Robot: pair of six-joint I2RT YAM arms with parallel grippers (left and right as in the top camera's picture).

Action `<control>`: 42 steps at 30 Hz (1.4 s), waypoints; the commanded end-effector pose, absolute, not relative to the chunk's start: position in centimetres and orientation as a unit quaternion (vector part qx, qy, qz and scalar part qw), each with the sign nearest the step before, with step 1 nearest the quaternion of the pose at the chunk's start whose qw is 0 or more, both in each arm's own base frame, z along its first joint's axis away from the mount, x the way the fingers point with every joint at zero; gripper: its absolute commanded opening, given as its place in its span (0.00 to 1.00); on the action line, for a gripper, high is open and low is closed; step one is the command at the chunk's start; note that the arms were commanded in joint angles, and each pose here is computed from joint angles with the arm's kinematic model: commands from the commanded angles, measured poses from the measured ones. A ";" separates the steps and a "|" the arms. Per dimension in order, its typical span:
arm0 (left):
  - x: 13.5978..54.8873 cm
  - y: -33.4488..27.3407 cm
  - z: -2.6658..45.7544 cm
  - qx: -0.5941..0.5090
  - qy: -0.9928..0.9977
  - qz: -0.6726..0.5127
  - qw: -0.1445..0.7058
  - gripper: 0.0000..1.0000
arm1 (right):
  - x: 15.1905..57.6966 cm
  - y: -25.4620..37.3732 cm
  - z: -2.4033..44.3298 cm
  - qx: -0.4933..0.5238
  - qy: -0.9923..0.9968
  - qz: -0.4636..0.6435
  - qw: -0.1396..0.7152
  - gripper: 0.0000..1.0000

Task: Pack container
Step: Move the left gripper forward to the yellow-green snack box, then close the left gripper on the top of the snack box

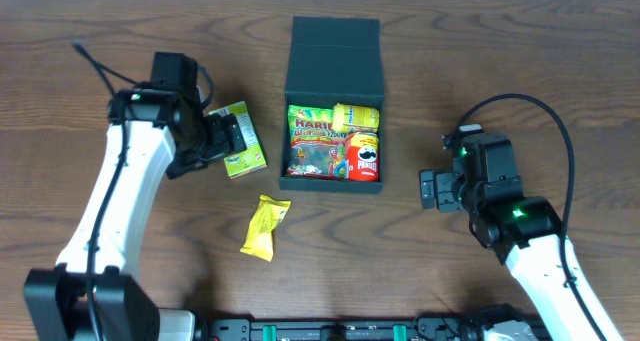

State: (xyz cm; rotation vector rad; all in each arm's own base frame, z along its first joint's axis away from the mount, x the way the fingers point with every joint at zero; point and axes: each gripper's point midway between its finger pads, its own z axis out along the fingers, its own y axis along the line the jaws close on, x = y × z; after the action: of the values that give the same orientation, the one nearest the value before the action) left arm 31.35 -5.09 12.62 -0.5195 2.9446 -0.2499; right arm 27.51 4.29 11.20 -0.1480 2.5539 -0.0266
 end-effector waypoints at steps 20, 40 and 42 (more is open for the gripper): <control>35.8 -6.4 6.2 -0.190 0.977 0.019 0.099 0.95 | 27.5 4.0 11.1 -0.057 0.956 -0.018 0.286 0.99; 37.9 -6.2 3.6 -0.165 0.979 0.036 0.115 0.95 | 27.5 4.0 11.1 -0.057 0.956 -0.018 0.286 0.99; 38.0 -6.1 3.6 -0.163 0.979 0.037 0.117 0.95 | 27.5 4.0 11.1 -0.057 0.956 -0.018 0.286 0.99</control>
State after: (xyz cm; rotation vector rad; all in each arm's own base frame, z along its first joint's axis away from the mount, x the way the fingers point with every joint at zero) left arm 38.09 -6.52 4.12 -0.4982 2.8565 0.0746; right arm 27.50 4.29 11.19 -0.1481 2.5542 -0.0267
